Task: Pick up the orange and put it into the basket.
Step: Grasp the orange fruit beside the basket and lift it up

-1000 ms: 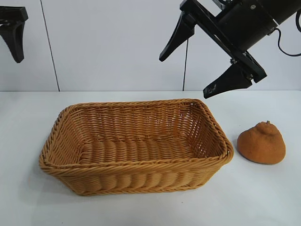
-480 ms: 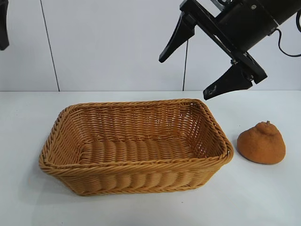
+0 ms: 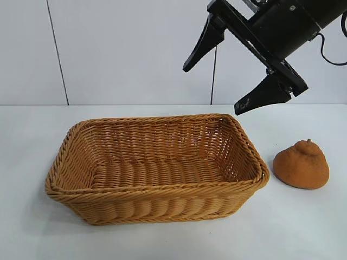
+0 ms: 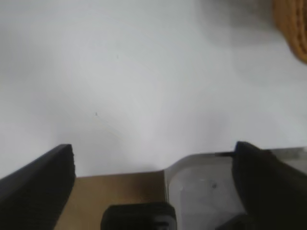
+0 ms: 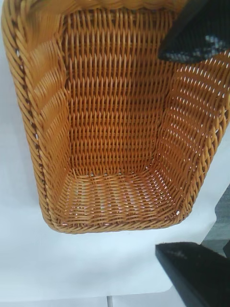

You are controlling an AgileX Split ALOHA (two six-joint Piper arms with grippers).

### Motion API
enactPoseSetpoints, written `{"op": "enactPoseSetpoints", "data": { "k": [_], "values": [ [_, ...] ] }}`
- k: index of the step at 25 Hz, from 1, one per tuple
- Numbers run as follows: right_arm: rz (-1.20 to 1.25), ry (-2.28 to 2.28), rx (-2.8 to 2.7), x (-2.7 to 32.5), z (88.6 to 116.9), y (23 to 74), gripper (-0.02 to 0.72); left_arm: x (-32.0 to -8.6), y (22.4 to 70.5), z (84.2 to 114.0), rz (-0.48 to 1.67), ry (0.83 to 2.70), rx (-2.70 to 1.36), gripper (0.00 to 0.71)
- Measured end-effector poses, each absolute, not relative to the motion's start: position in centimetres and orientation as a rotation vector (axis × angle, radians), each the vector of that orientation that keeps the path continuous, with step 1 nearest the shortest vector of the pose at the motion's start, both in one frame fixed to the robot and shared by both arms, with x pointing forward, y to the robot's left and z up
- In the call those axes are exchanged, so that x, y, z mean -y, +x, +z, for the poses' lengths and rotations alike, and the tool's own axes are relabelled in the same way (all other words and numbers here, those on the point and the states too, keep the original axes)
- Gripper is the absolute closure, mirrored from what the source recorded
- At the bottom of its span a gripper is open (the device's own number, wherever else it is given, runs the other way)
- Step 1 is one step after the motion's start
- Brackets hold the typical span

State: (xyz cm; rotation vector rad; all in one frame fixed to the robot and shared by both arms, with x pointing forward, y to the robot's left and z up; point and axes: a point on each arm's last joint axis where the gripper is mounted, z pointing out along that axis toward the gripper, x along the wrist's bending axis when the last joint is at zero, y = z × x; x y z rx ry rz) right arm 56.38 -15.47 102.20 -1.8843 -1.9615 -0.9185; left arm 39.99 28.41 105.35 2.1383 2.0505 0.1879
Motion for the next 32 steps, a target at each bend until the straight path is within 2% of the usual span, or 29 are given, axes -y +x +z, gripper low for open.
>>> {"op": "enactPoseSetpoints", "data": {
  "k": [8, 16, 20, 28, 32],
  "values": [
    [-0.885, -1.818, 2.178, 15.8, 104.9, 57.3, 0.01, -29.1, 32.8, 103.0, 0.392, 1.994, -1.917, 0.074],
    [-0.691, -1.924, 2.384, 17.7, 106.4, 57.9, 0.01, -29.5, 29.2, 104.5, 0.595, 1.822, -1.748, 0.074],
    [-0.597, -1.992, 2.393, 19.7, 106.3, 58.2, 0.01, -29.6, 27.5, 105.0, 0.674, 1.743, -1.672, 0.074],
    [-0.566, -2.186, 2.275, 25.0, 106.2, 59.3, 0.01, -30.1, 23.5, 105.4, 0.841, 1.566, -1.497, 0.074],
    [-0.549, -2.237, 2.247, 26.5, 106.2, 59.4, 0.01, -30.2, 23.3, 105.3, 0.865, 1.559, -1.492, 0.074]
  ]
}}
